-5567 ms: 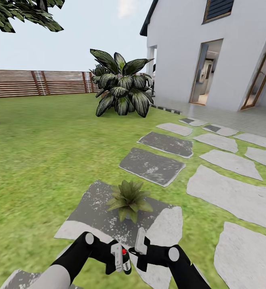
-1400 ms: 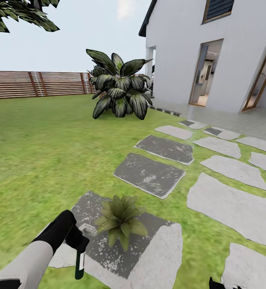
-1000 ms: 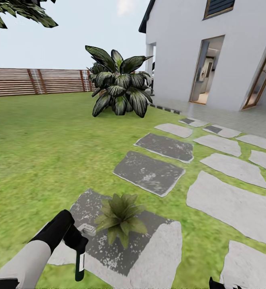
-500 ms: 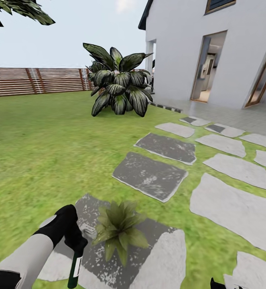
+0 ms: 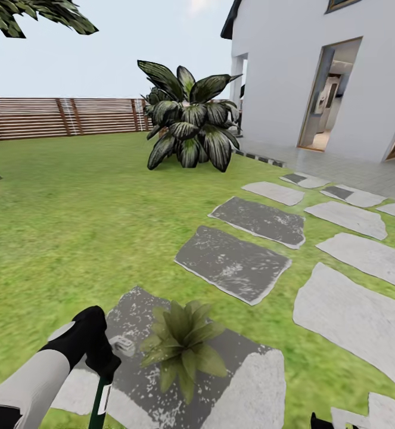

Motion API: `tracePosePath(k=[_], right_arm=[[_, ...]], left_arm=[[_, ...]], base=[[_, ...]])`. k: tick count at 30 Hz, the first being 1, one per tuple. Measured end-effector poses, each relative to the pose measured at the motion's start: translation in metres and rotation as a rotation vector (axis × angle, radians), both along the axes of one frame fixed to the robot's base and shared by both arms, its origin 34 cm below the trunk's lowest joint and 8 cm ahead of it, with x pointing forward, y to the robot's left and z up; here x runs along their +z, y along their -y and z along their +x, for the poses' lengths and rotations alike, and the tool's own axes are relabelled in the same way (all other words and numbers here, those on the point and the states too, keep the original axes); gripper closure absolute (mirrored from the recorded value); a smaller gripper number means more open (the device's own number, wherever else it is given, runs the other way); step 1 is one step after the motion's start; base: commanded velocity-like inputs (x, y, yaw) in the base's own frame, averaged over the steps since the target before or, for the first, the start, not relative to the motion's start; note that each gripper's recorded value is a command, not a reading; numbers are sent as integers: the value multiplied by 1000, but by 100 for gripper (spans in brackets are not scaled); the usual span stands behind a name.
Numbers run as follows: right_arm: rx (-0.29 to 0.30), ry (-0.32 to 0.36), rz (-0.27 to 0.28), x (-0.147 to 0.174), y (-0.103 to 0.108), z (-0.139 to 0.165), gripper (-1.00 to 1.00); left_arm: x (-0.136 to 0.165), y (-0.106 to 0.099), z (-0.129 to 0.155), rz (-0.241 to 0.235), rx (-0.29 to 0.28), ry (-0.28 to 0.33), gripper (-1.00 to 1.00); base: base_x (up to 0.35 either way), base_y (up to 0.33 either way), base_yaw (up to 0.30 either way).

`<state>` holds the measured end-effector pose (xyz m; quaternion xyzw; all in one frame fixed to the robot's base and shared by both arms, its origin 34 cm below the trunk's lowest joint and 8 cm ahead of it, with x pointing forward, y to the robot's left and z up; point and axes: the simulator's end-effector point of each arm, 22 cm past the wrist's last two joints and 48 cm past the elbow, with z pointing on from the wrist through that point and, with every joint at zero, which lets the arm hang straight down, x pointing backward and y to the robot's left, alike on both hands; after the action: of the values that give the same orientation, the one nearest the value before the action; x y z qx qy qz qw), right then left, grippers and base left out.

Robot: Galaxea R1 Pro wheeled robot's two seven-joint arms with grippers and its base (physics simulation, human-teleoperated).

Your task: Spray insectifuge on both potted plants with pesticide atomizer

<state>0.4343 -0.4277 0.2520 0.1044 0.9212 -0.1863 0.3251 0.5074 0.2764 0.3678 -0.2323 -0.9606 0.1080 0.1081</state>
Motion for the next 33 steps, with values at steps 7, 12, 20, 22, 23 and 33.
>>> tracePosePath(k=[7,12,20,22,23,33], right_arm=[[-1,1,-1,0,1,0,-100],[-1,1,-1,0,1,0,-100],[0,0,0,0,-1,0,-100],[0,0,0,0,-1,0,-100],[0,0,0,0,-1,0,-100],[0,-1,0,0,-1,0,-100]], left_arm=[[1,2,1,-4,0,3,100],[1,2,2,-4,-1,5,100],[2,2,3,-4,0,9,100],[2,2,3,-4,-1,11,100],[2,2,4,-5,-1,11,100],[2,3,4,-4,-2,12,100]], base=[[-28,-269,10],[-157,-254,0],[-93,-256,151],[11,-272,272],[37,-272,274],[-62,-252,56]])
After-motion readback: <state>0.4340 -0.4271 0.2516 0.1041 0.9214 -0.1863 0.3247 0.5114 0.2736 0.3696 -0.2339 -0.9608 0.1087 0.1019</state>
